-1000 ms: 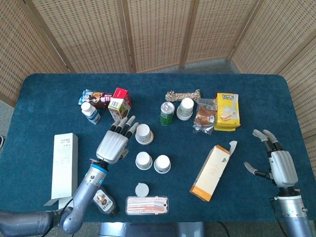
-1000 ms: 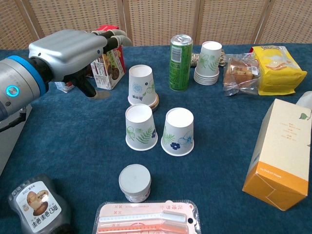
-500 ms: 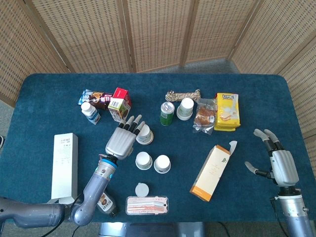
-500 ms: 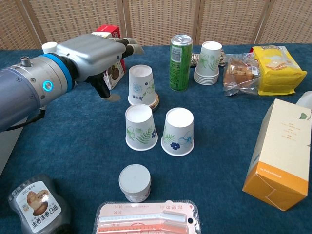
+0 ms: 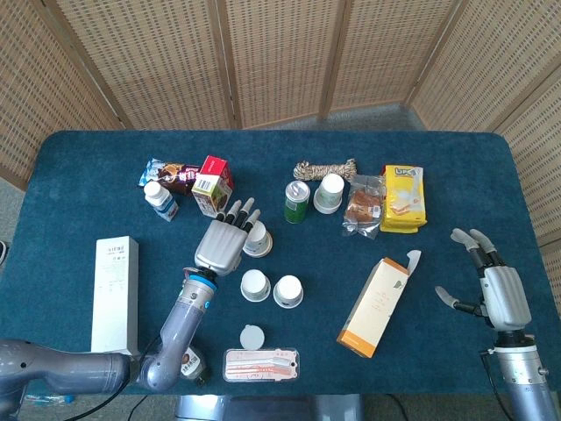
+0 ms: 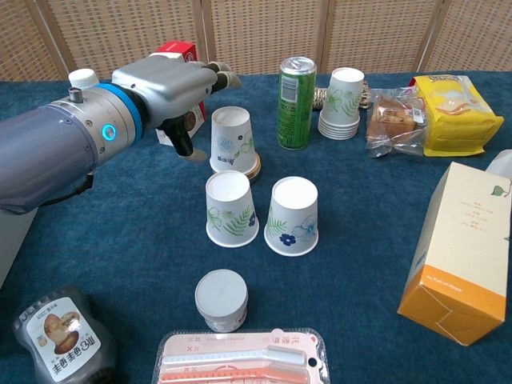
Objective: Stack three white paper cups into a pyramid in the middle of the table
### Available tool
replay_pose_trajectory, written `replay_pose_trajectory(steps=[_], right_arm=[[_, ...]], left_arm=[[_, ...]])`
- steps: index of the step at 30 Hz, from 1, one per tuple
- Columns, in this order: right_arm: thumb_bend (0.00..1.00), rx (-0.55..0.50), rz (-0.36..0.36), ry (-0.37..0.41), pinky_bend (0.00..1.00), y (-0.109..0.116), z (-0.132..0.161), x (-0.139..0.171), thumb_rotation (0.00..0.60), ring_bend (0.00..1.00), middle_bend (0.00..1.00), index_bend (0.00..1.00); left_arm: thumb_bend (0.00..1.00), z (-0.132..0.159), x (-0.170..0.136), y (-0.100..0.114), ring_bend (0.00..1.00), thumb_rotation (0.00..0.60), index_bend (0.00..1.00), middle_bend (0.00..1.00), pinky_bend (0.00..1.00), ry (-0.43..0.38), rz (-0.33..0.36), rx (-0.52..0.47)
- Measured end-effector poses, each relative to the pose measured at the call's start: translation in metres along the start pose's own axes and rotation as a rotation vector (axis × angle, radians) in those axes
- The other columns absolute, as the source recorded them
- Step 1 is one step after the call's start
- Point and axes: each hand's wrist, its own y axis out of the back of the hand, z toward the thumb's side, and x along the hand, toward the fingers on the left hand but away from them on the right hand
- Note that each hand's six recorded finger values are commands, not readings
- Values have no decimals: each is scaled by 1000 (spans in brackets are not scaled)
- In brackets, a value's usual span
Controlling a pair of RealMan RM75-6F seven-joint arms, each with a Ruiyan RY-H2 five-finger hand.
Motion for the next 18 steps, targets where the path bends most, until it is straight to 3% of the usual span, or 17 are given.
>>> replay_pose_trajectory(steps=[4,9,18], right_arm=[[228,-1,-1,-2,281,0,-1,0,600,94,237,111],[228,-6,-2,-2,281,1,-1,0,600,94,237,111],[229,-15,-5,-6,280,2,-2,-1,600,94,238,111]], left_arm=[[289,4,3,2,85,600,125,7,364,2,4,-9],[289,10,6,2,186,600,203,105,405,7,3,-5],[290,15,10,-7,231,600,255,155,439,22,-17,15]])
